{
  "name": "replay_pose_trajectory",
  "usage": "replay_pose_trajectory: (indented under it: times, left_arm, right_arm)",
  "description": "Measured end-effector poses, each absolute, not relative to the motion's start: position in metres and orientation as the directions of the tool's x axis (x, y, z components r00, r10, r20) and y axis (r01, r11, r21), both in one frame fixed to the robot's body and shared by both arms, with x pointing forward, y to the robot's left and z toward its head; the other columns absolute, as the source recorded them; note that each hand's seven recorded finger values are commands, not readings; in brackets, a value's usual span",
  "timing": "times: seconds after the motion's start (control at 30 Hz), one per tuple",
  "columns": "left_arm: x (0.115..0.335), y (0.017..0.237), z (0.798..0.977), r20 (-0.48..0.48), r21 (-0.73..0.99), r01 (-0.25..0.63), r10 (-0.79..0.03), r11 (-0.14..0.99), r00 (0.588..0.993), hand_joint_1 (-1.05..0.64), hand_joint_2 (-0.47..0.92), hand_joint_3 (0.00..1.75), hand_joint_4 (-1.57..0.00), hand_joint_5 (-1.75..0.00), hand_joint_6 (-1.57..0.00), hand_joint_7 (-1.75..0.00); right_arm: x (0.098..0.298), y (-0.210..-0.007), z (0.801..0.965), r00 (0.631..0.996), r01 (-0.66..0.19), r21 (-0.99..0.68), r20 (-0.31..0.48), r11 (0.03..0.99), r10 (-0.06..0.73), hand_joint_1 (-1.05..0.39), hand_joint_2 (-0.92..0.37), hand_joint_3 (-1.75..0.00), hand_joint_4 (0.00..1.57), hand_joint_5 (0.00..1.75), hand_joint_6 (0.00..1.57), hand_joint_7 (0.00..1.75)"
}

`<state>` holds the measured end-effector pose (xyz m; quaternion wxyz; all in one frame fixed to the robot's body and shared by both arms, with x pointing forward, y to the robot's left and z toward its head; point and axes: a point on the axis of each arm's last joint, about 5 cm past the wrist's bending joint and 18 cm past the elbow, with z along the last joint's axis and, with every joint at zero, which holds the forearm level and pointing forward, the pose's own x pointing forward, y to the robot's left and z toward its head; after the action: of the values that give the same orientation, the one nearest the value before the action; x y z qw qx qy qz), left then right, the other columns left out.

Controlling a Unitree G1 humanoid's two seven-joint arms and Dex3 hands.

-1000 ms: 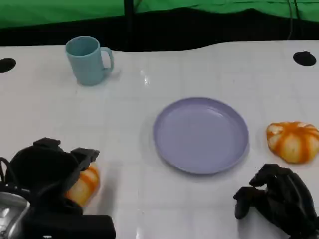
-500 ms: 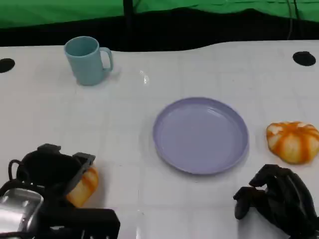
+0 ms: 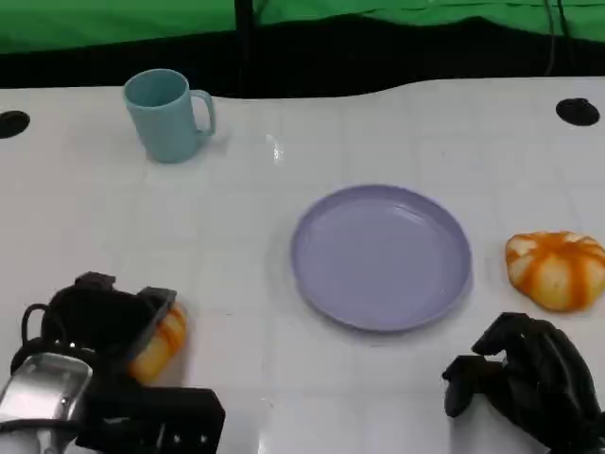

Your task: Grasp the bread from the table and place it into the plate.

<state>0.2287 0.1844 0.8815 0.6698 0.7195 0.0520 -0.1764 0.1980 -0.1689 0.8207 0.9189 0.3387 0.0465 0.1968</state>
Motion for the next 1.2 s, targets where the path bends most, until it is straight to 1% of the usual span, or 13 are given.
replay_pose_trajectory:
  times: [0.03,0.07,0.1,0.17,0.4,0.5,0.63,1.03,1.07,1.1,1.13,1.17,1.2]
  left_arm:
    - [0.230,0.185,0.880,-0.316,0.948,0.305,-0.162,-0.092,0.935,-0.46,0.85,0.01,-0.33,-0.89,-0.43,-0.02]
    - [0.231,0.185,0.880,-0.311,0.950,0.301,-0.162,-0.086,0.936,-0.41,0.89,0.04,-0.46,-1.24,-0.59,-0.07]
    - [0.231,0.185,0.879,-0.305,0.952,0.295,-0.165,-0.081,0.938,-0.39,0.91,0.05,-0.51,-1.39,-0.67,-0.09]
    - [0.234,0.186,0.876,-0.281,0.960,0.275,-0.172,-0.060,0.944,-0.37,0.92,0.07,-0.55,-1.52,-0.73,-0.10]
    - [0.237,0.186,0.874,-0.254,0.967,0.250,-0.181,-0.046,0.950,-0.36,0.92,0.08,-0.56,-1.56,-0.76,-0.09]
    - [0.238,0.186,0.872,-0.248,0.969,0.248,-0.188,-0.023,0.950,-0.34,0.91,0.19,-0.77,-1.65,-1.02,-0.14]
    - [0.239,0.189,0.869,-0.206,0.977,0.212,-0.194,0.011,0.959,-0.34,0.91,0.21,-0.81,-1.68,-1.11,-0.15]
    - [0.237,0.192,0.863,-0.121,0.985,0.143,-0.213,0.092,0.970,-0.27,0.88,0.28,-0.83,-1.75,-1.09,-0.10]
    - [0.237,0.192,0.862,-0.113,0.986,0.136,-0.215,0.096,0.970,-0.27,0.85,0.36,-0.85,-1.75,-1.13,-0.14]
    - [0.236,0.192,0.862,-0.106,0.987,0.130,-0.217,0.099,0.970,-0.26,0.76,0.55,-0.86,-1.75,-1.14,-0.17]
    - [0.236,0.193,0.861,-0.098,0.987,0.123,-0.219,0.103,0.971,-0.25,0.63,0.84,-0.89,-1.75,-1.00,-0.78]
    - [0.236,0.194,0.859,-0.085,0.988,0.111,-0.222,0.110,0.971,-0.25,0.56,0.96,-0.91,-1.75,-0.88,-1.14]
    - [0.235,0.195,0.857,-0.065,0.988,0.094,-0.223,0.123,0.973,-0.24,0.52,1.04,-0.92,-1.75,-0.81,-1.36]
  right_arm:
    - [0.198,-0.169,0.821,0.918,-0.331,0.641,0.048,0.693,0.394,-1.04,-0.78,0.00,1.50,0.82,1.57,0.31]
    - [0.198,-0.169,0.821,0.918,-0.331,0.641,0.048,0.693,0.394,-1.04,-0.78,0.00,1.50,0.82,1.57,0.31]
    - [0.198,-0.169,0.821,0.918,-0.331,0.641,0.048,0.693,0.394,-1.04,-0.78,0.00,1.50,0.82,1.57,0.31]
    - [0.198,-0.169,0.821,0.918,-0.331,0.641,0.048,0.692,0.394,-1.05,-0.78,0.00,1.50,0.82,1.57,0.31]
    - [0.198,-0.169,0.821,0.917,-0.331,0.641,0.048,0.692,0.395,-1.05,-0.78,0.00,1.51,0.81,1.57,0.31]
    - [0.198,-0.169,0.821,0.917,-0.331,0.641,0.048,0.692,0.395,-1.05,-0.79,-0.01,1.51,0.81,1.57,0.31]
    - [0.198,-0.169,0.821,0.917,-0.332,0.641,0.048,0.692,0.395,-1.05,-0.80,-0.01,1.50,0.81,1.57,0.31]
    - [0.198,-0.169,0.821,0.918,-0.332,0.640,0.050,0.693,0.394,-1.05,-0.80,0.00,1.51,0.81,1.57,0.29]
    - [0.198,-0.169,0.821,0.918,-0.332,0.640,0.050,0.693,0.394,-1.04,-0.79,0.00,1.51,0.80,1.57,0.29]
    - [0.198,-0.169,0.821,0.918,-0.332,0.640,0.049,0.693,0.394,-1.04,-0.79,0.00,1.51,0.80,1.57,0.29]
    - [0.198,-0.169,0.821,0.918,-0.332,0.640,0.049,0.693,0.394,-1.05,-0.80,0.00,1.51,0.81,1.57,0.29]
    - [0.198,-0.169,0.821,0.918,-0.332,0.640,0.049,0.693,0.394,-1.05,-0.80,0.00,1.51,0.81,1.57,0.30]
    - [0.198,-0.169,0.821,0.918,-0.332,0.640,0.049,0.693,0.394,-1.05,-0.79,0.00,1.51,0.81,1.57,0.30]
